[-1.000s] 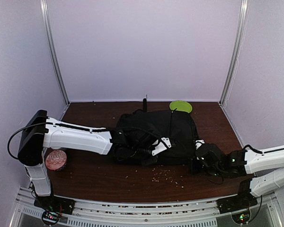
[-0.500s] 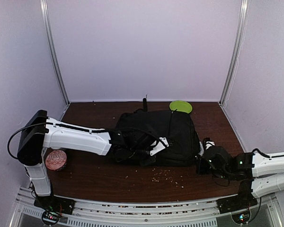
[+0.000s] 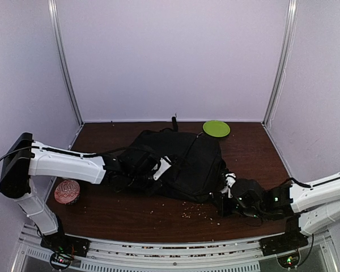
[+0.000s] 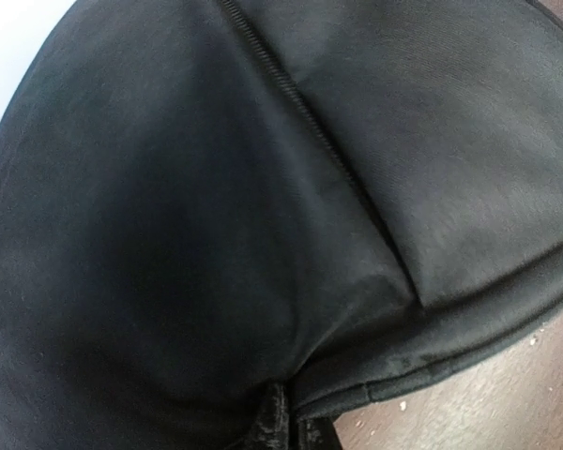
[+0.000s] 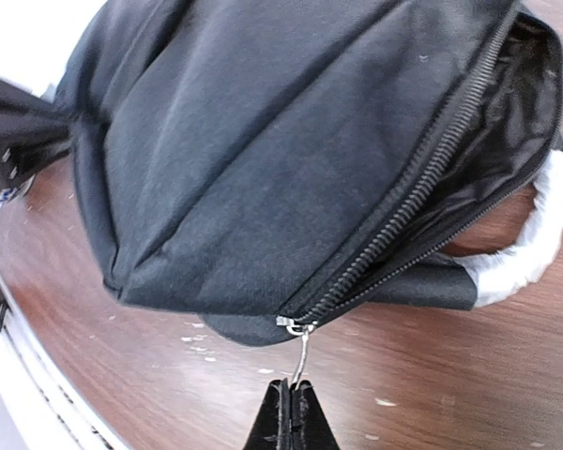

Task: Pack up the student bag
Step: Zip the student bag at the center of the board.

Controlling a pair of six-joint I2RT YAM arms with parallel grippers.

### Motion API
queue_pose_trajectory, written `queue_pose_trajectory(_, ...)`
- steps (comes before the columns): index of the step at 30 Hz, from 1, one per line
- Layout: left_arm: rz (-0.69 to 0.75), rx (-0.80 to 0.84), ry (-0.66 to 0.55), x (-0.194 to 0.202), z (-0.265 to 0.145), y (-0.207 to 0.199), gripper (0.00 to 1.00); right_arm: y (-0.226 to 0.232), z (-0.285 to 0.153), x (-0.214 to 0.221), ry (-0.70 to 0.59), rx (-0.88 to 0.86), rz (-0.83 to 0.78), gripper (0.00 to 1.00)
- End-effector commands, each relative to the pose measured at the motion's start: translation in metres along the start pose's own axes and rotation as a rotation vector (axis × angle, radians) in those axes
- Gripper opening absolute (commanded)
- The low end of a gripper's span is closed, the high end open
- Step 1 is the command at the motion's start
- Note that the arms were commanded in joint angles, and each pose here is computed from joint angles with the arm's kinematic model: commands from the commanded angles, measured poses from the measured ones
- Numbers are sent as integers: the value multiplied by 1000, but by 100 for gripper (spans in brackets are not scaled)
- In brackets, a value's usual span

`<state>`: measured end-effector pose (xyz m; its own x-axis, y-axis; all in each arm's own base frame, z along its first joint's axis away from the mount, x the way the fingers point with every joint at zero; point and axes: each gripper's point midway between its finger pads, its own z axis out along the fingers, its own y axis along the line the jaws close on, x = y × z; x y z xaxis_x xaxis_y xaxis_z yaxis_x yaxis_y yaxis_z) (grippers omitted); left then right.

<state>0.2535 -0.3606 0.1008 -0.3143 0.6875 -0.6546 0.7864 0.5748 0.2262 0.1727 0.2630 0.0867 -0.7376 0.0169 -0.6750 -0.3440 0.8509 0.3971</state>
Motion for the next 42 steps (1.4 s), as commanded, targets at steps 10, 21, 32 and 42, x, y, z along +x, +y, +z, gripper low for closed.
queue_pose_trajectory(10,-400,-262,127,62,9,113,0,58,44,-10,-4,34,-77,0)
queue_pose_trajectory(21,-305,-155,111,66,26,94,0,-20,37,-19,-46,241,-3,0)
queue_pose_trajectory(32,-115,-36,86,56,26,52,0,-45,46,-53,-120,289,87,0)
queue_pose_trajectory(42,-39,-3,131,59,23,37,4,-8,38,-49,-46,75,38,36)
